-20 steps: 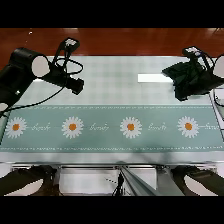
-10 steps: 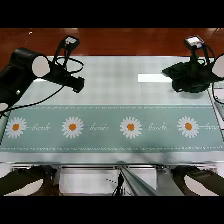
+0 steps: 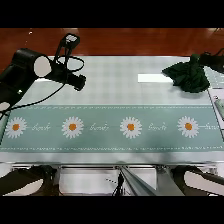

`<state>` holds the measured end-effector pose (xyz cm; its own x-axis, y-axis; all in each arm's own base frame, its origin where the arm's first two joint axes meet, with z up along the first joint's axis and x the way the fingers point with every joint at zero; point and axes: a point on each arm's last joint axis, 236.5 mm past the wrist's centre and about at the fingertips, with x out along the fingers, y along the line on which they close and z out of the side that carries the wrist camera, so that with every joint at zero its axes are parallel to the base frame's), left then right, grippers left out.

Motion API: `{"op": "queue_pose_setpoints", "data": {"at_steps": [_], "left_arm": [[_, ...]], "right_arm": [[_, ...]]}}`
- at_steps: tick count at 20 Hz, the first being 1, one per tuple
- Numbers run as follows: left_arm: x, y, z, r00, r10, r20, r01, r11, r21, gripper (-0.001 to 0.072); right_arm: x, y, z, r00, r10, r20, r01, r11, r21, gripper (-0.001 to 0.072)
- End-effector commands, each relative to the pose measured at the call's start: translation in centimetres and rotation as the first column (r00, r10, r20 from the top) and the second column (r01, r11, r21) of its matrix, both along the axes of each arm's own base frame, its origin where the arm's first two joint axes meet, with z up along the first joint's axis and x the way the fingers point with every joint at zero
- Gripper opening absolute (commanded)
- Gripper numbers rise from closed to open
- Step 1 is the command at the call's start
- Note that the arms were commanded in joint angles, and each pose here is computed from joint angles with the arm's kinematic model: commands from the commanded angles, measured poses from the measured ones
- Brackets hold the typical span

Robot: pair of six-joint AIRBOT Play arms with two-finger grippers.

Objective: Fold the shirts.

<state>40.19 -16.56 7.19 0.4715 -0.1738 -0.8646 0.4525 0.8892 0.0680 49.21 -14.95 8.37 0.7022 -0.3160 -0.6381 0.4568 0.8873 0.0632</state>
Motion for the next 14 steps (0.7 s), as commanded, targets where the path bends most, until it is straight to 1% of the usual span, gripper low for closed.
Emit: {"op": "queue_pose_setpoints", "data": {"at_steps": [1,3,12,13,14], "left_arm": [[0.1,0.0,0.0,1.000,0.000,0.003,0.000,1.000,-0.001,0.0715],[0.1,0.0,0.0,1.000,0.000,0.003,0.000,1.000,0.000,0.0715],[0.1,0.0,0.0,1.000,-0.001,0.003,0.001,1.000,0.000,0.0715],[0.1,0.0,0.0,1.000,-0.001,0.003,0.001,1.000,0.000,0.0715],[0.1,0.0,0.0,1.000,-0.001,0.003,0.001,1.000,0.000,0.0715]], "right_arm": [[-0.2,-5.0,-4.6,0.979,-0.204,0.019,0.192,0.943,0.273,0.0591],[-0.2,-5.2,-6.9,0.980,-0.198,-0.020,0.195,0.934,0.299,0.0591],[2.1,-1.4,-17.0,0.985,-0.091,-0.145,0.132,0.943,0.305,0.0588],[2.6,-0.8,-17.9,0.987,-0.079,-0.143,0.120,0.945,0.304,0.0567],[2.9,-0.2,-18.6,0.987,-0.066,-0.143,0.107,0.947,0.303,0.0477]]}}
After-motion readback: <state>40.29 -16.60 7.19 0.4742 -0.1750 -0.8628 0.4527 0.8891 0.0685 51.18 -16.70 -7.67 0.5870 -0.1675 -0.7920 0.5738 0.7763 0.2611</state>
